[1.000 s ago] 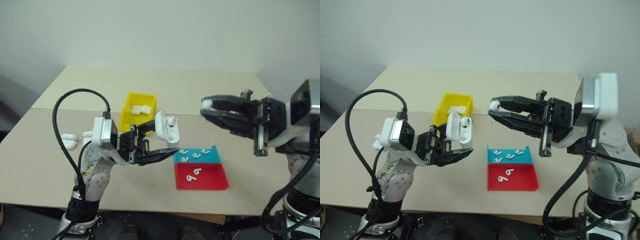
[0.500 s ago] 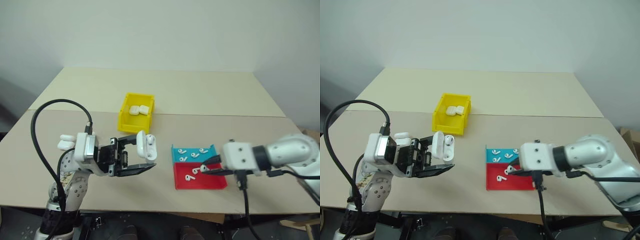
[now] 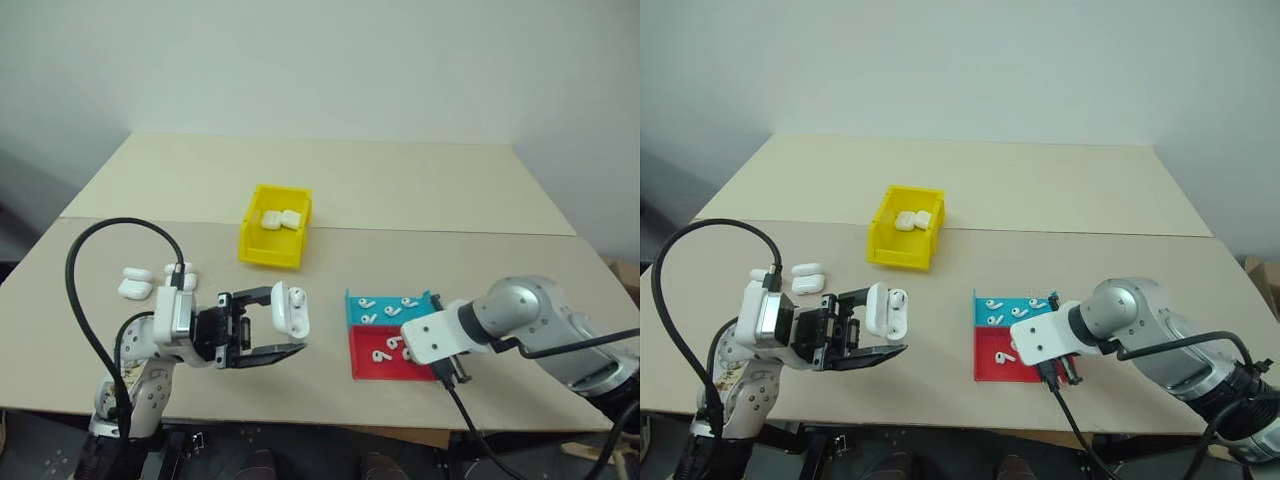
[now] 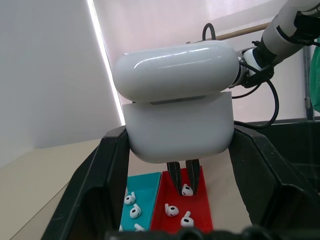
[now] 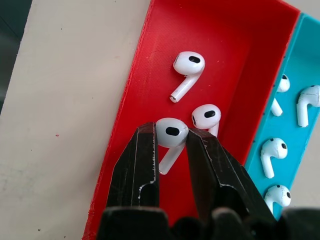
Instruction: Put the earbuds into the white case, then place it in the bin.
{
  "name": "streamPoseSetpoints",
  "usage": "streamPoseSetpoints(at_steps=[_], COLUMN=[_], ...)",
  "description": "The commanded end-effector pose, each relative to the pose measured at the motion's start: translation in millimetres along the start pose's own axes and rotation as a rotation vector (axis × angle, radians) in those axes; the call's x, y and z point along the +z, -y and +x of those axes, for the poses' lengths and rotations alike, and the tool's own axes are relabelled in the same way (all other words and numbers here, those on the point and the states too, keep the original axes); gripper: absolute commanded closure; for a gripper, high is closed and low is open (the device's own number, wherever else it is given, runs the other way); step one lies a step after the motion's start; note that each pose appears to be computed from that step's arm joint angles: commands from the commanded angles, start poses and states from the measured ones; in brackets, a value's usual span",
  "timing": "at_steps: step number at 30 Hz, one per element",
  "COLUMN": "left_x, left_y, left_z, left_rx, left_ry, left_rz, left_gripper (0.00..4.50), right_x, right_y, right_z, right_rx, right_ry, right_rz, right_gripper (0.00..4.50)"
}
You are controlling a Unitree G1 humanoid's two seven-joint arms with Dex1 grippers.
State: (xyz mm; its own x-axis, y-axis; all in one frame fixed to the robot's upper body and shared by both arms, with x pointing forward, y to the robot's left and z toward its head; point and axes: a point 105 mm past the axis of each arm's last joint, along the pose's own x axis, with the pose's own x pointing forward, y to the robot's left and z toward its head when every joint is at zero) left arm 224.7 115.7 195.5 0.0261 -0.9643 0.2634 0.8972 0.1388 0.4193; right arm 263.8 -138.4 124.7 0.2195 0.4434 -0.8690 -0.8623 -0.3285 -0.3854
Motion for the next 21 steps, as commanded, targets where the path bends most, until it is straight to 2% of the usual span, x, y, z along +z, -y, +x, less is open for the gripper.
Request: streamPoseSetpoints(at_steps=[1,2,10,14,21], left_x=[8,8,8,8,7], left_y=[0,0,-2,-3,-2], left_z=[0,0,-1,-3,-10], left_rx=[-0.003,-0.001,0.0,0.002,0.006], left_ry=[-0.005,-0.006,-0.015,-0.021,-0.048], left_rz=[0.063,0.065,0.078,0.081,0.076], left_gripper=[1.77,1.77,1.77,1.77,1.77], right_x=[0,0,-5,-1,10], right_y=[-2,-2,-2,5,45], right_z=[7,8,14,-1,-57], right_rx=[-0.003,-0.004,-0.019,-0.057,-0.177], right_ry=[-0.001,0.003,-0.022,-0.013,0.003], right_rz=[-0.032,-0.031,-0.054,-0.054,-0.051], right_gripper=[3.84,3.84,1.25,1.25,1.25])
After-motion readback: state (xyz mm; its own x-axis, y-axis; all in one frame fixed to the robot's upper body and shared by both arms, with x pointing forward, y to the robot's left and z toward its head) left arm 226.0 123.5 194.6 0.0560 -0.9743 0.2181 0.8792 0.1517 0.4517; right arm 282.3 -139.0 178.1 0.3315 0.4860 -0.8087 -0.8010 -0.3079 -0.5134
